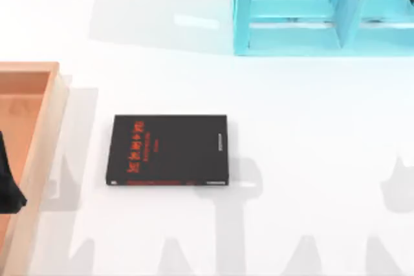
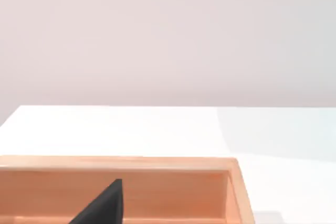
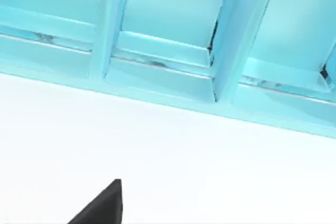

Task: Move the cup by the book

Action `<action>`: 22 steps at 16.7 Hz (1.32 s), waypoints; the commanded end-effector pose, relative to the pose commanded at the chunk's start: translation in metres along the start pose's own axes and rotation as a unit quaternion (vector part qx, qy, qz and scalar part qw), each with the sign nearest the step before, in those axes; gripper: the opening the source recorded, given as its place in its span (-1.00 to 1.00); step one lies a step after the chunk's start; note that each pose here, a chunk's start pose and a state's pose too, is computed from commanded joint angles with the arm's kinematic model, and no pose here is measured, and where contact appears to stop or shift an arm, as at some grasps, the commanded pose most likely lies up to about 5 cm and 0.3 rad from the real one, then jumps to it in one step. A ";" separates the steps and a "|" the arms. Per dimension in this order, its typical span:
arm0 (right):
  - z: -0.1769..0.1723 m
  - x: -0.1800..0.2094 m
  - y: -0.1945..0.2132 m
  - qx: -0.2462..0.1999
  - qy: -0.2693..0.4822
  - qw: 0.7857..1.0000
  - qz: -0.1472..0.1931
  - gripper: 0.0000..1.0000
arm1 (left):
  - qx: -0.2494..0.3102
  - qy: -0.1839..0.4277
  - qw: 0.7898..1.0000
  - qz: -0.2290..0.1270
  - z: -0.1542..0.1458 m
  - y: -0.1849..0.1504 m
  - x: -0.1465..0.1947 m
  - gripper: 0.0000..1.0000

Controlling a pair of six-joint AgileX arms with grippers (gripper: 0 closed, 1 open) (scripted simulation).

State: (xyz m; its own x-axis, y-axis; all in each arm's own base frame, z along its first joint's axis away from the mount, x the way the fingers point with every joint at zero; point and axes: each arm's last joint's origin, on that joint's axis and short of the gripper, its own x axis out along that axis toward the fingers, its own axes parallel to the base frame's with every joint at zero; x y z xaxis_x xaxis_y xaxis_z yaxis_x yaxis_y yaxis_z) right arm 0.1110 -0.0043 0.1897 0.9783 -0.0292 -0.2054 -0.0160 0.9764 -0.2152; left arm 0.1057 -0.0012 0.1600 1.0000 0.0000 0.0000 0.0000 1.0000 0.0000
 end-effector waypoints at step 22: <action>0.069 0.146 -0.064 -0.491 0.389 0.602 0.496 1.00 | 0.000 0.000 1.000 0.000 0.000 0.000 0.000 1.00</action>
State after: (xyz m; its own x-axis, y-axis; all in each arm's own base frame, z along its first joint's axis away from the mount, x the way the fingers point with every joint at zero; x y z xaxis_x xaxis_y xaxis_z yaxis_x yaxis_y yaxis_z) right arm 0.2692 -0.0566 0.2390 -0.0001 0.0009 -1.0000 -0.9999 0.0100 0.0001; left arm 0.1057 -0.0012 0.1600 1.0000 0.0000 0.0000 0.0000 1.0000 0.0000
